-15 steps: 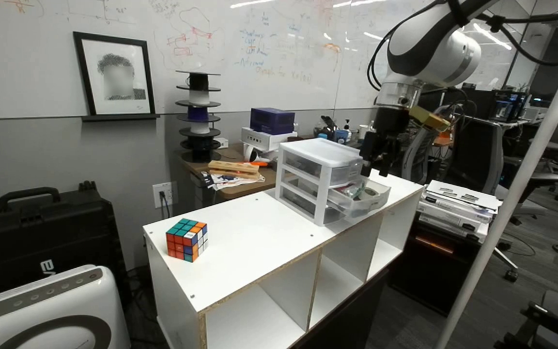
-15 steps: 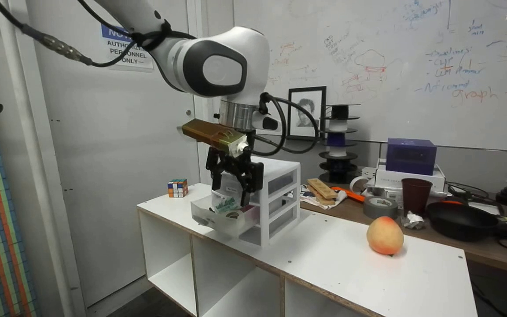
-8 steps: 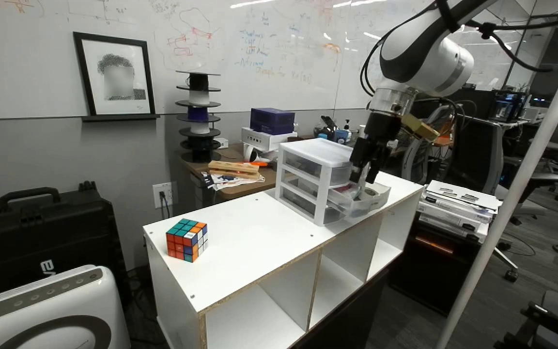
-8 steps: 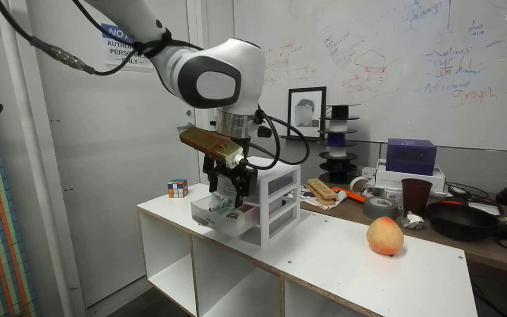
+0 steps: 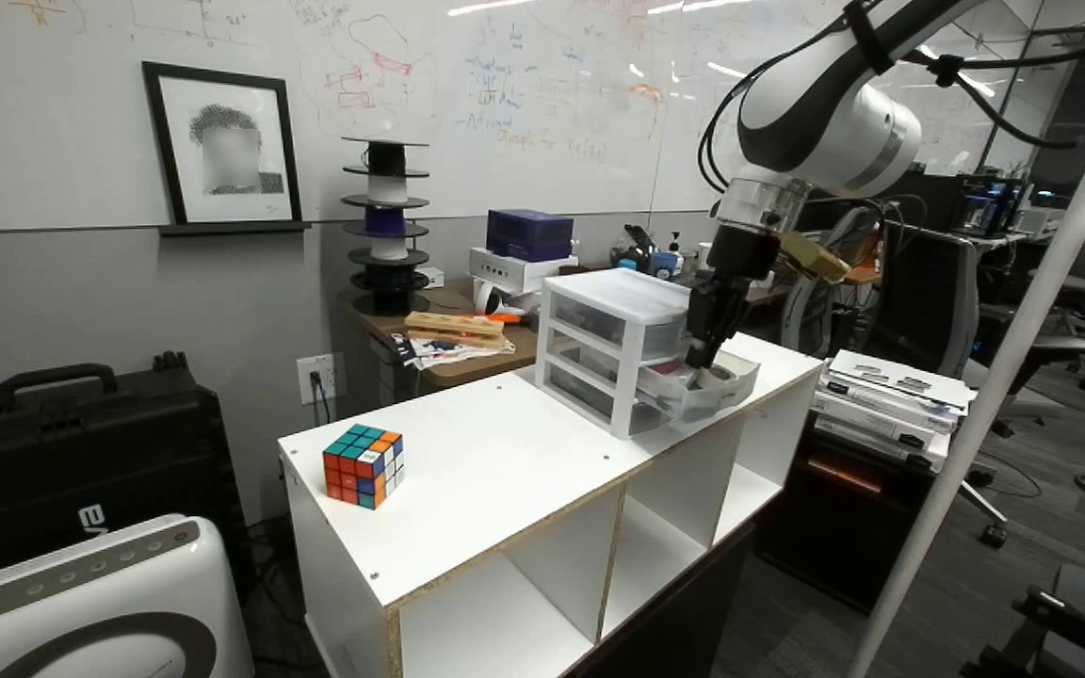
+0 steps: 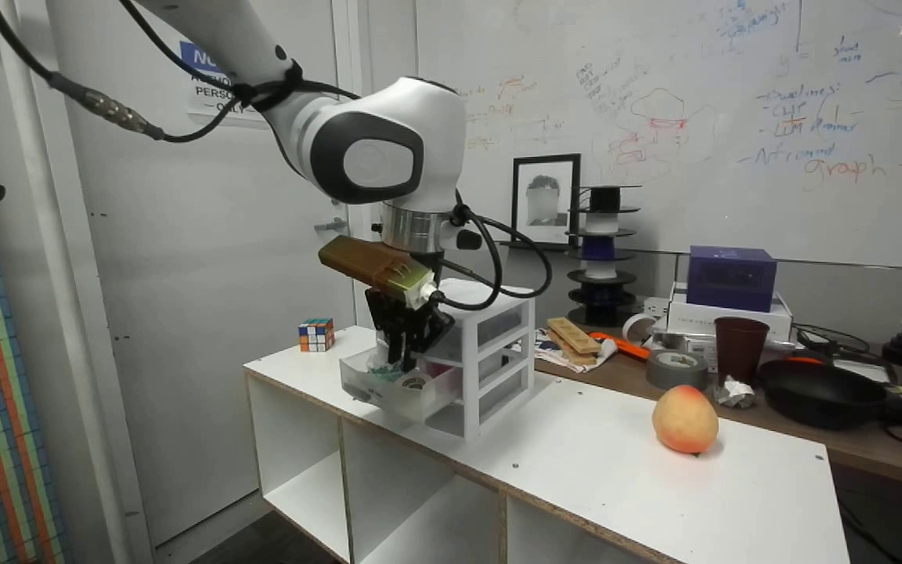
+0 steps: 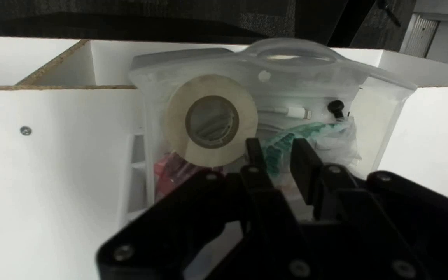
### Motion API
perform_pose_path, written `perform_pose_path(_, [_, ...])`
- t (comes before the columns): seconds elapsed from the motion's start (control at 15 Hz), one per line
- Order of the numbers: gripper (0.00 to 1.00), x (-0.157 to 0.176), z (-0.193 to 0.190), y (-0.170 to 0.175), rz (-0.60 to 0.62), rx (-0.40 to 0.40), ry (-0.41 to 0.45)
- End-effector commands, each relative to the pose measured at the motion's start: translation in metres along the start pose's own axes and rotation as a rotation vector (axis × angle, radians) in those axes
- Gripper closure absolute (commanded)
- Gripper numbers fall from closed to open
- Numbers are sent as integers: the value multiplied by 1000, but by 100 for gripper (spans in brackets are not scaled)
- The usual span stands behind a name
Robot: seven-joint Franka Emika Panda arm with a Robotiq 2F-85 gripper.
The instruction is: Pick the masking tape and the plastic and put them in the drawer, then close it
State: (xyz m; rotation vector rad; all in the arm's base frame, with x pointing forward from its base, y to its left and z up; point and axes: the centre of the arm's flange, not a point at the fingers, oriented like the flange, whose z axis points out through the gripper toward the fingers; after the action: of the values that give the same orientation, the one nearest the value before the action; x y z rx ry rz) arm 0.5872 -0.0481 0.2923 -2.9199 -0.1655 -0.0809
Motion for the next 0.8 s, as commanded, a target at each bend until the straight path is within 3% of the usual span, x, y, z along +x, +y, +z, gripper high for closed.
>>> perform_pose_path(0.0, [91,-1,-2,-2,-22,16,37])
perform_pose_path(0.73, [89,-5,-49,-16,13,-1,63])
